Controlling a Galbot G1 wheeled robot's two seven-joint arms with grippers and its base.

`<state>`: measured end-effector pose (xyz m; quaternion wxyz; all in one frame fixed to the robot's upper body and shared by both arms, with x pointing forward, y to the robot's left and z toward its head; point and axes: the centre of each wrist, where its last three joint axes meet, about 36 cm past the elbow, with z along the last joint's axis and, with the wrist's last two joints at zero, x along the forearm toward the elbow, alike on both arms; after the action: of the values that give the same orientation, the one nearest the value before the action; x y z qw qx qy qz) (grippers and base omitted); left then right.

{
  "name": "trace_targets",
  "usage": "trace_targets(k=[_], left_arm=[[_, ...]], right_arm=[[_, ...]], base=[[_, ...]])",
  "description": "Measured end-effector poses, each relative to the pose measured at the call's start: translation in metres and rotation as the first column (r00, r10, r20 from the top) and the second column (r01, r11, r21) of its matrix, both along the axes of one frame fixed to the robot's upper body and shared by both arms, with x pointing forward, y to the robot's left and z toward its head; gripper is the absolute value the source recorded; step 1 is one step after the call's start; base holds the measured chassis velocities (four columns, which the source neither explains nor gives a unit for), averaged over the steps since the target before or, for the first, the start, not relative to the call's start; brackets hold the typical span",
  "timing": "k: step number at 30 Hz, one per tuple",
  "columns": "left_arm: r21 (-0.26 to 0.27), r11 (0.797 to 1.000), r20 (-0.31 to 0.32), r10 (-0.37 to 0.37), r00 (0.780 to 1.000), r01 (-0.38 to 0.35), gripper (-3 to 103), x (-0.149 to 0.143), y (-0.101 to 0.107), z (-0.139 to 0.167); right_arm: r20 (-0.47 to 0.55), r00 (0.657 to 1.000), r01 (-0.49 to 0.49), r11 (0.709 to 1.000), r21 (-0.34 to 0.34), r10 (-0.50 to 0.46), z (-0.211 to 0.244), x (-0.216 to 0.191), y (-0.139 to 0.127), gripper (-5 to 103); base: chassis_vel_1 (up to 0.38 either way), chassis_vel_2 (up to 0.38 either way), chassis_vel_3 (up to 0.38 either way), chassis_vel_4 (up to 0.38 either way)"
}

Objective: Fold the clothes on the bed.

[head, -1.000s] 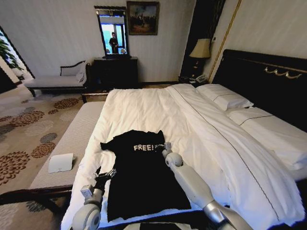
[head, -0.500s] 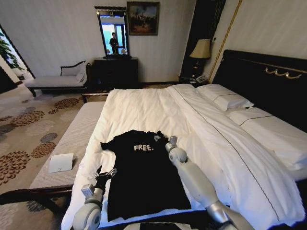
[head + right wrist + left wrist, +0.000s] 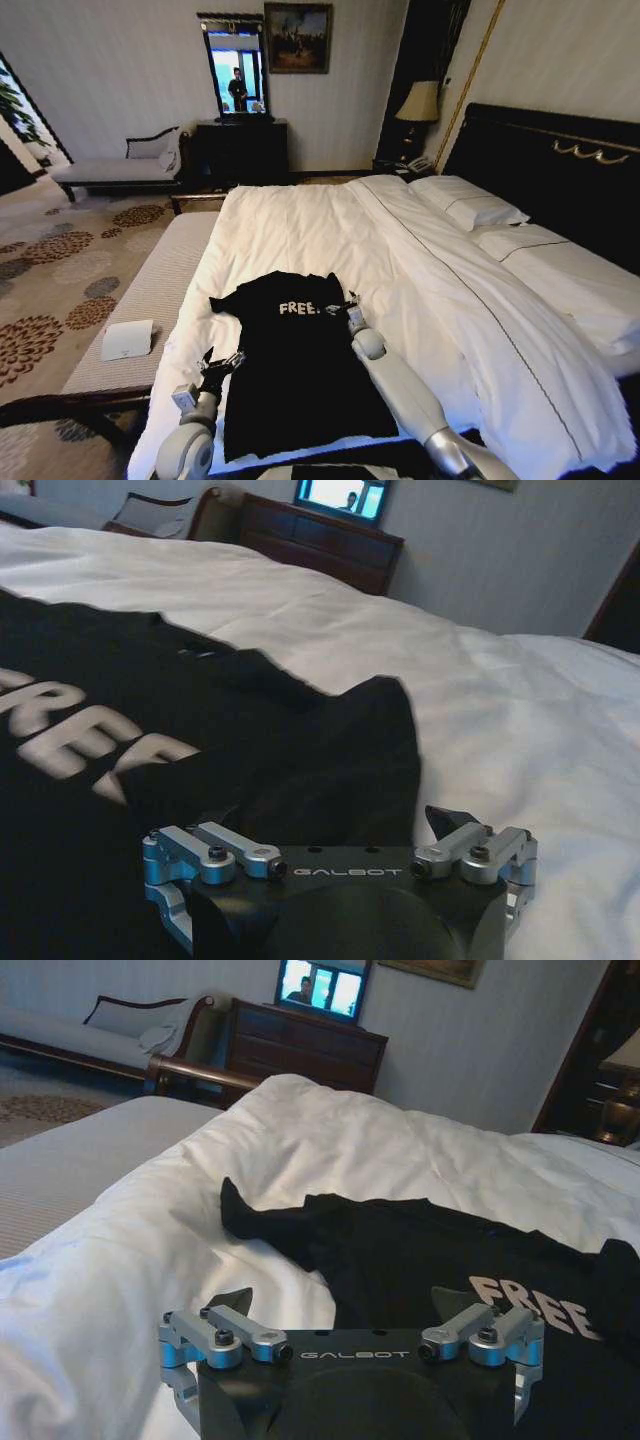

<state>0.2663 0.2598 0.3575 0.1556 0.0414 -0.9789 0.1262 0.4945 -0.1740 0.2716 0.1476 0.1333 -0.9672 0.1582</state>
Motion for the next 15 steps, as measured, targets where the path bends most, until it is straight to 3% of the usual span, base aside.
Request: trace_targets(k=[7, 15], left_arm=[[-0.012, 1.000, -0.003, 0.007, 1.000, -0.007, 100, 0.002, 0.001, 0.003], [-0.030, 0.999, 0.012, 0.038, 0.999, -0.037, 100, 0.027, 0.013, 0.005]], right_arm=[[0.023, 0.999, -0.030, 0.998, 0.057, 0.029, 0.016, -0.014, 0.011, 100], [0.056, 0.995, 0.072, 0.986, 0.149, -0.081, 0.042, -0.035, -0.013, 100]], base=[[0.000, 0.000, 0.000, 0.000], [0.000, 0.000, 0.000, 0.000]])
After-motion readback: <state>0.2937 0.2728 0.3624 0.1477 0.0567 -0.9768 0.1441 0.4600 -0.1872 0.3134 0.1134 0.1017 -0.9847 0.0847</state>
